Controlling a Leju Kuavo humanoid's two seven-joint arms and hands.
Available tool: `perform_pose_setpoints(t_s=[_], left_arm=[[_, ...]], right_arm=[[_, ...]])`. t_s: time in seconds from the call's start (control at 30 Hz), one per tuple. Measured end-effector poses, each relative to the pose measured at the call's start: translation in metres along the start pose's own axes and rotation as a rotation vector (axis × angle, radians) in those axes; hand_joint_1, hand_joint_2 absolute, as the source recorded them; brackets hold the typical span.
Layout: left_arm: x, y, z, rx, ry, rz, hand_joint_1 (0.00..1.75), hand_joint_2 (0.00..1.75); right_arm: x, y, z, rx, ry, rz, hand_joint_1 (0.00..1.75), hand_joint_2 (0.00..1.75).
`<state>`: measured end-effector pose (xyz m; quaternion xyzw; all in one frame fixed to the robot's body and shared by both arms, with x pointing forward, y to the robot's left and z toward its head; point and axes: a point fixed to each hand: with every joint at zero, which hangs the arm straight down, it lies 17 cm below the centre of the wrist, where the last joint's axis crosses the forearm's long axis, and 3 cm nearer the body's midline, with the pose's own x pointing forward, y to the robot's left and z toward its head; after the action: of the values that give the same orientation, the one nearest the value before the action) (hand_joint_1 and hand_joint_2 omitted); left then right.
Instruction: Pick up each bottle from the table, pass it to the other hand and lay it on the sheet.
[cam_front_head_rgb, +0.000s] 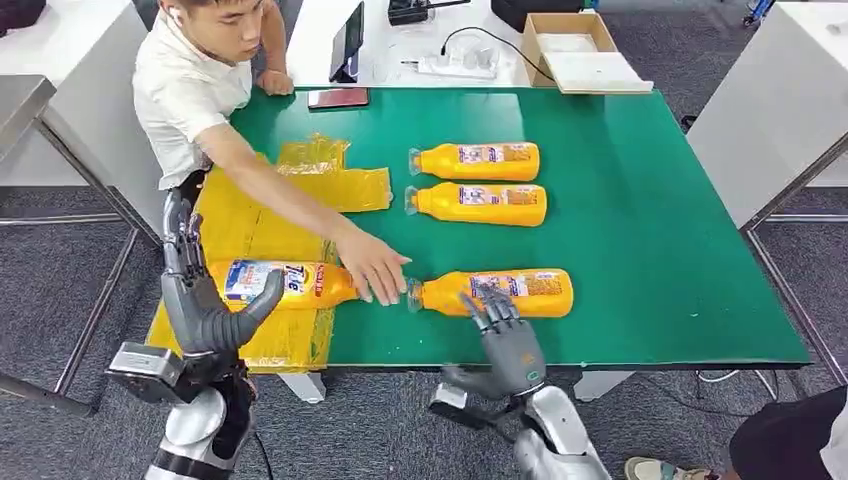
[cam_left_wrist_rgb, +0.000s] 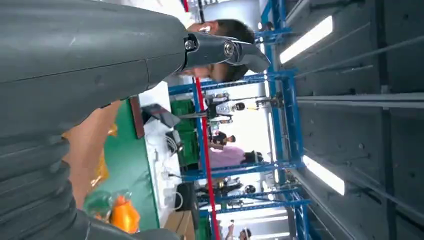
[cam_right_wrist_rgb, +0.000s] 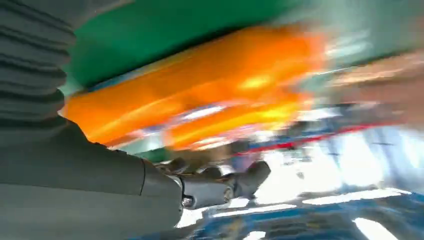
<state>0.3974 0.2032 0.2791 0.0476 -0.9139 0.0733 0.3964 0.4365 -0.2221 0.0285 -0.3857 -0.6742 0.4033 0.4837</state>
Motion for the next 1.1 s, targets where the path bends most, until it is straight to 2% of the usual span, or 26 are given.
perform_pose_setpoints(t_s=[0.17,0.3,0.47,0.63,0.87,1.1], left_arm=[[0.010,-0.010,0.014,-0.020,-0.013,-0.023,0.00,1.75],[0.016,-0.017,0.017,-0.036,-0.013,-0.015,0.00,1.75],[0.015,-0.023,0.021,-0.048,0.000,-0.004,0.00,1.75],[0.015,-0.023,0.022,-0.049,0.006,-0.003,0.00,1.75],[0.013,-0.027,0.024,-0.060,0.025,0.030,0.00,1.75],[0.016,-0.036,0.020,-0.083,0.020,0.066,0.00,1.75]], right_arm=[[-0.063,0.001,0.003,0.049,0.136,0.080,0.00,1.75],[-0.083,-0.003,-0.004,0.059,0.210,0.125,0.00,1.75],[-0.107,-0.020,-0.016,0.054,0.258,0.254,0.00,1.75],[-0.117,-0.027,-0.018,0.052,0.262,0.294,0.00,1.75],[-0.126,-0.027,-0.024,0.066,0.266,0.246,0.00,1.75],[-0.113,-0.005,-0.034,0.145,0.251,0.170,0.00,1.75]])
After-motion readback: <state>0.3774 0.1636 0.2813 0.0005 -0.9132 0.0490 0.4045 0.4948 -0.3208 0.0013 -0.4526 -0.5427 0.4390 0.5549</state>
